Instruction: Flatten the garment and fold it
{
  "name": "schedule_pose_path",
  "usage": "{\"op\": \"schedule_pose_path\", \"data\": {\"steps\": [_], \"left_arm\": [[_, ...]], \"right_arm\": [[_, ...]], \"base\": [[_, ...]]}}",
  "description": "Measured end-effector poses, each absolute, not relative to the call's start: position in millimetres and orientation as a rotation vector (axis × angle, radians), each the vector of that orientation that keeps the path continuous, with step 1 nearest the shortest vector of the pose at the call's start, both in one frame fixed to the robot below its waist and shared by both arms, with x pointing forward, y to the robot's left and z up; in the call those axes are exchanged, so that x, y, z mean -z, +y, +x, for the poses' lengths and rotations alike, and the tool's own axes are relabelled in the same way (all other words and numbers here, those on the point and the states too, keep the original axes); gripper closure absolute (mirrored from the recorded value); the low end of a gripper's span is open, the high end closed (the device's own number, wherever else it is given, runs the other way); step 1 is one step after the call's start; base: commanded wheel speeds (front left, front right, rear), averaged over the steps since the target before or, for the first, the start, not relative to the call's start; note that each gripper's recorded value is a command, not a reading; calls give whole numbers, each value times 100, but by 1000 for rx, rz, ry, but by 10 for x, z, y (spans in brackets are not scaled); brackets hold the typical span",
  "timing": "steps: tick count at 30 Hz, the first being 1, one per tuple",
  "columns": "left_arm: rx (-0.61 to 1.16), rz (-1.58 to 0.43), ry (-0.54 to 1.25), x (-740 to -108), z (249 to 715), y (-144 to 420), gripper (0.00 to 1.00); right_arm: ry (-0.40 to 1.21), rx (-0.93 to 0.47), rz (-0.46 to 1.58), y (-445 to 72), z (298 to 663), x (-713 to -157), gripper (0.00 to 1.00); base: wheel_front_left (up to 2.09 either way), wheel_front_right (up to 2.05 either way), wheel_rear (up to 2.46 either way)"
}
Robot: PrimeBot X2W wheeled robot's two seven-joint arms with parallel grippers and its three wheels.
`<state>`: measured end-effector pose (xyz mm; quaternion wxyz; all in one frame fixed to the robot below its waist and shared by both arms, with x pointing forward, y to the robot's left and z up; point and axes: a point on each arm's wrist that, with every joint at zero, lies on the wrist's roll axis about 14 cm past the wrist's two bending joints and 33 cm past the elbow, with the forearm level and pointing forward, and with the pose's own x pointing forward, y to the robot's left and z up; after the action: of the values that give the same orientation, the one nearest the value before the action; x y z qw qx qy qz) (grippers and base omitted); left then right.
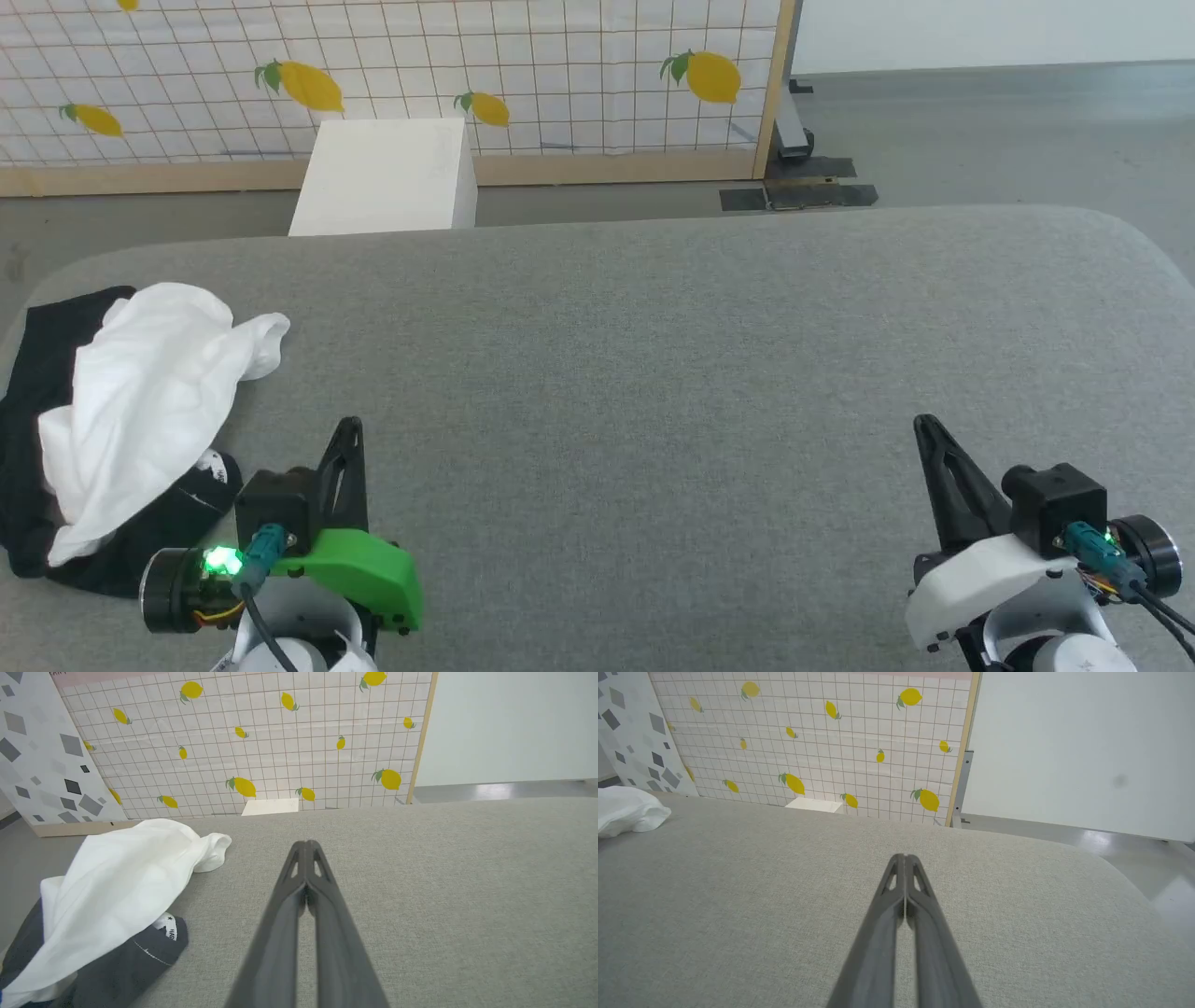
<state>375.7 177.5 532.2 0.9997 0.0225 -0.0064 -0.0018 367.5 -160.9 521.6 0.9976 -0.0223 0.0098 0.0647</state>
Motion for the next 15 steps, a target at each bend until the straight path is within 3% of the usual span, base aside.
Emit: {"op": "schedule_pose_path", "data": {"steps": [13, 14, 15], "left_arm": [[3, 45, -13, -5323, 3757, 1776, 100], [3, 45, -13, -5323, 3757, 1776, 0], [4, 45, -13, -5323, 3758, 1773, 0]], "right_arm": [[20, -130, -45, -1609, 3675, -5216, 100], [20, -130, -45, -1609, 3675, -5216, 0], [20, -129, -44, -1610, 3674, -5214, 0]], "base": [[0, 0, 0], [0, 0, 0], [0, 0, 0]]}}
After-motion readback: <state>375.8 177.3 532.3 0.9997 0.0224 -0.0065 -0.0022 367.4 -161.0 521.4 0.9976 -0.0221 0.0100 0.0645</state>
